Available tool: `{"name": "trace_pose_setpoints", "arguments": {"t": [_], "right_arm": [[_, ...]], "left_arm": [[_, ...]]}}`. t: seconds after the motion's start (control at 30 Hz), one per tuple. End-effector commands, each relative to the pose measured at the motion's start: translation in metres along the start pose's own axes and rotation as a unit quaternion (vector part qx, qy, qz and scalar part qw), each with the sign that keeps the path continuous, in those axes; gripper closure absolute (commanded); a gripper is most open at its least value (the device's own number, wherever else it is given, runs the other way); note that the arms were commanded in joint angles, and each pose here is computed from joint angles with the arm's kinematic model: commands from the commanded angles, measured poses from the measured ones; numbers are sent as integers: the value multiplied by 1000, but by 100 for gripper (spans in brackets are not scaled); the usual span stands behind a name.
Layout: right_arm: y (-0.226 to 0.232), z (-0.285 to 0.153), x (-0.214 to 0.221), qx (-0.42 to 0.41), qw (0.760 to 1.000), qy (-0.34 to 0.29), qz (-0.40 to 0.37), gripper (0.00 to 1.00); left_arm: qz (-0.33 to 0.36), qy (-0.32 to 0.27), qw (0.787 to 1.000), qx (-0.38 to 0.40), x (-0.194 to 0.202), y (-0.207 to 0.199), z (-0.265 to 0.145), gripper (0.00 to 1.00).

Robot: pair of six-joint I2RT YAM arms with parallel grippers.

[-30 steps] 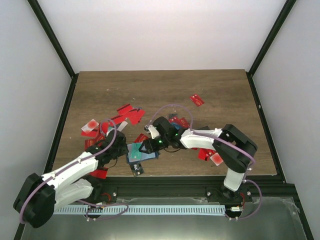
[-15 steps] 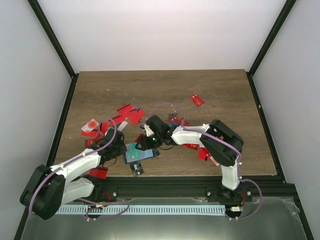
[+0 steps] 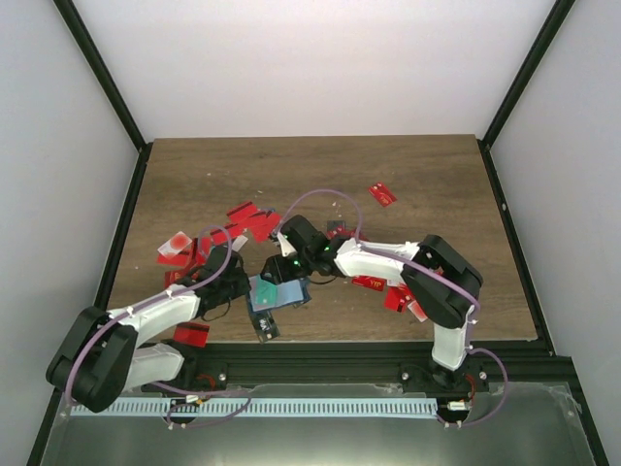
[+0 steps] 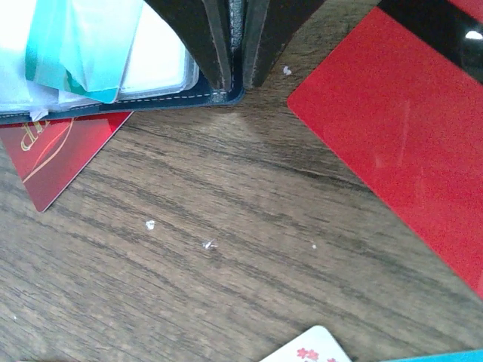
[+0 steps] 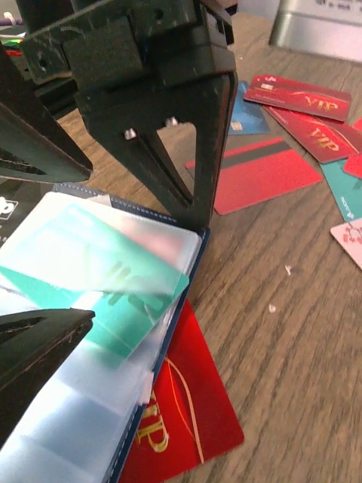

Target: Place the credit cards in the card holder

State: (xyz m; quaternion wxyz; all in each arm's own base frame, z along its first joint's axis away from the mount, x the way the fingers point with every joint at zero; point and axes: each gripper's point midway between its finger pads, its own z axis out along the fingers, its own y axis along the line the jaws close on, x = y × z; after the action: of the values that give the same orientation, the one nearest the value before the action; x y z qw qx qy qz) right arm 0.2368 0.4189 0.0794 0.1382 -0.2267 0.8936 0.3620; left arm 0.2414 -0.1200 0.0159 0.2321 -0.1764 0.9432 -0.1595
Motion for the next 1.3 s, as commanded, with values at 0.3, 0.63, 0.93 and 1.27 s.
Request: {"name": "trace_pose_setpoints", "arguments": {"t": [0.3,0.63,0.93,1.27], "right_arm": [[-10,24,21,38,998,41,25,52],[-43,18,24,88,994,34,58,50],[-50,11,20,99,992,19,74,49],[-58,18,24,103,990,17,95,47]], "left_arm": [[17,19,1000,-9,12,10,6,96],[21,21,999,-11,12,10,7,96],[24,21,999,-17,11,10,8,96],[27,25,999,-16,12,9,9,96]]}}
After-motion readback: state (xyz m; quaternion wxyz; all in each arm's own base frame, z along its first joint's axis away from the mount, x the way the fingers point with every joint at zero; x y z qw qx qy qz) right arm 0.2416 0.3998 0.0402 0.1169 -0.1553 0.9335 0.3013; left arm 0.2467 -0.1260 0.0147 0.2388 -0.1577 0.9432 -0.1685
